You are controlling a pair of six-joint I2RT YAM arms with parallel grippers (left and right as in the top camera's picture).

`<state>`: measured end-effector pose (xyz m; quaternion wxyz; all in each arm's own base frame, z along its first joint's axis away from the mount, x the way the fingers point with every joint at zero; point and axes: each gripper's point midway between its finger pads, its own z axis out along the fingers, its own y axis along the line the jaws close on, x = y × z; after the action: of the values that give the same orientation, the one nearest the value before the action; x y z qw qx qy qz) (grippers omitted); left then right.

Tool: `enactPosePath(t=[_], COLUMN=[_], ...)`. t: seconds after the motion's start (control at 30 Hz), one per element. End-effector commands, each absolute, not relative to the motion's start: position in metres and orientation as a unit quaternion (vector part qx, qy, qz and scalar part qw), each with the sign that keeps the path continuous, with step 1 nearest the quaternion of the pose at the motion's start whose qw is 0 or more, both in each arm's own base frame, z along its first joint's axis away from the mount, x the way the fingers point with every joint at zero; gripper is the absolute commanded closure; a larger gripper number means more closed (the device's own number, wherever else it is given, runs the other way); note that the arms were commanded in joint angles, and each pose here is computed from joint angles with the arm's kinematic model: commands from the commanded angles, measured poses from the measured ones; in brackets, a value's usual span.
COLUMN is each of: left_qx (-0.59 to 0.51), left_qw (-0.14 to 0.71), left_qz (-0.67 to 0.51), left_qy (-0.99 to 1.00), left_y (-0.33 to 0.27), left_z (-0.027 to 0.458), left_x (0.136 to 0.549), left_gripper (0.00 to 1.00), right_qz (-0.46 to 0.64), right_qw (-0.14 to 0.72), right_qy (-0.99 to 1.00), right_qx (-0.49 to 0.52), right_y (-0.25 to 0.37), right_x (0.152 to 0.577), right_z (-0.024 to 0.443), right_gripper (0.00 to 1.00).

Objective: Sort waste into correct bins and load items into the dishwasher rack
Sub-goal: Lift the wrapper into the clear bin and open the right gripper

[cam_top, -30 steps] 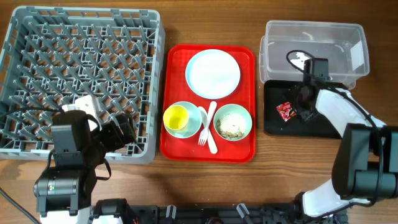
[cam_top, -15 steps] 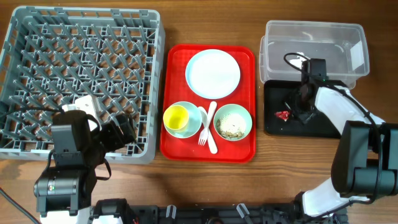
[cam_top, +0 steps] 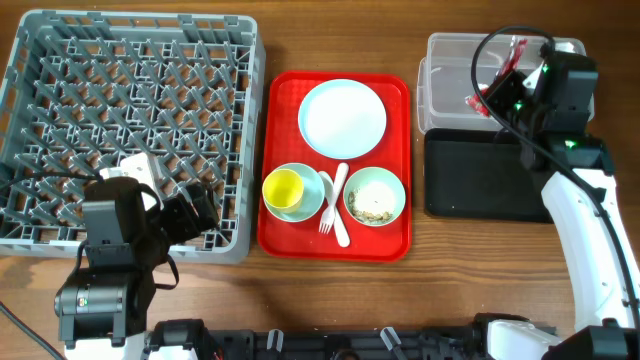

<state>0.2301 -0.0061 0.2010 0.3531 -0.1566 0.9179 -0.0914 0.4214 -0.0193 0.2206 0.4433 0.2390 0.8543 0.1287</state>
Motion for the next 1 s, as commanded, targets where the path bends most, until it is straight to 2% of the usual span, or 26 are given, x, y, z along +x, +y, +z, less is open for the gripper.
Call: enactPosePath(t=[0.0,0.07,0.17,0.27,0.4,0.43,0.47,0.5,0.53,0.63,0.7,0.77,0.8,0.83,0.87,0.9,0.93,0.97], left_qx=[-0.158,-0.158,-0.158,-0.157,-0.158,-0.158,-0.158,-0.158,-0.158,-0.158,-0.158,-0.158,-0.158,-0.158,-0.158,-0.157,-0.157,-0.157], left_qw=[0.367,0.367,0.367,0.367,0.367,0.367,0.367,0.367,0.367,0.367,0.367,0.366,0.366,0.366,0.366,0.367,0.367,0.367], left_qz=[-0.094,-0.094,-0.094,-0.094,-0.094,-0.094,-0.094,-0.094,-0.094,-0.094,-0.094,-0.094,-0.094,-0.094,-0.094,-0.094,-0.094,-0.094], left_qy=[0.912,0.912,0.912,0.912,0.912,0.912,0.912,0.912,0.912,0.912,0.912,0.912,0.912,0.912,0.912,0.912,0.912,0.912], left_y=[-0.005,-0.005,-0.005,-0.005,-0.005,-0.005,-0.005,-0.005,-0.005,-0.005,-0.005,-0.005,-0.005,-0.005,-0.005,-0.005,-0.005,-0.005], left_z=[0.211,0.211,0.211,0.211,0.211,0.211,0.211,0.211,0.211,0.211,0.211,0.211,0.211,0.211,0.211,0.211,0.211,0.211], left_x=[0.232,0.232,0.232,0.232,0.232,0.232,0.232,0.232,0.232,0.232,0.232,0.232,0.232,0.232,0.232,0.232,0.232,0.232], left_gripper=[0.00,0.00,0.00,0.00,0.00,0.00,0.00,0.00,0.00,0.00,0.00,0.00,0.00,0.00,0.00,0.00,0.00,0.00], right_qz=[0.118,0.119,0.114,0.113,0.103,0.101,0.100,0.098,0.098,0.093,0.094,0.097,0.098,0.098,0.096,0.093,0.089,0.081], right_qw=[0.488,0.494,0.464,0.416,0.381,0.378,0.375,0.371,0.368,0.361,0.373,0.395,0.403,0.401,0.393,0.375,0.351,0.318], right_qy=[0.840,0.837,0.853,0.876,0.894,0.896,0.898,0.901,0.903,0.909,0.904,0.895,0.892,0.893,0.896,0.904,0.913,0.924], right_qx=[0.207,0.205,0.211,0.214,0.211,0.209,0.208,0.204,0.197,0.186,0.185,0.182,0.181,0.182,0.183,0.185,0.189,0.194], right_y=[-0.022,-0.023,-0.024,-0.021,-0.021,-0.021,-0.021,-0.021,-0.019,-0.018,-0.018,-0.018,-0.017,-0.017,-0.016,-0.015,-0.015,-0.015], right_x=[0.447,0.461,0.473,0.476,0.473,0.471,0.469,0.467,0.464,0.452,0.448,0.443,0.437,0.427,0.415,0.402,0.390,0.376], right_z=[0.230,0.222,0.184,0.138,0.109,0.108,0.108,0.108,0.109,0.119,0.136,0.161,0.173,0.182,0.187,0.185,0.179,0.168], right_gripper=[0.96,0.96,0.96,0.96,0.94,0.90,0.75,0.56,0.52,0.51,0.45,0.46,0.50,0.59,0.78,0.89,0.95,0.96])
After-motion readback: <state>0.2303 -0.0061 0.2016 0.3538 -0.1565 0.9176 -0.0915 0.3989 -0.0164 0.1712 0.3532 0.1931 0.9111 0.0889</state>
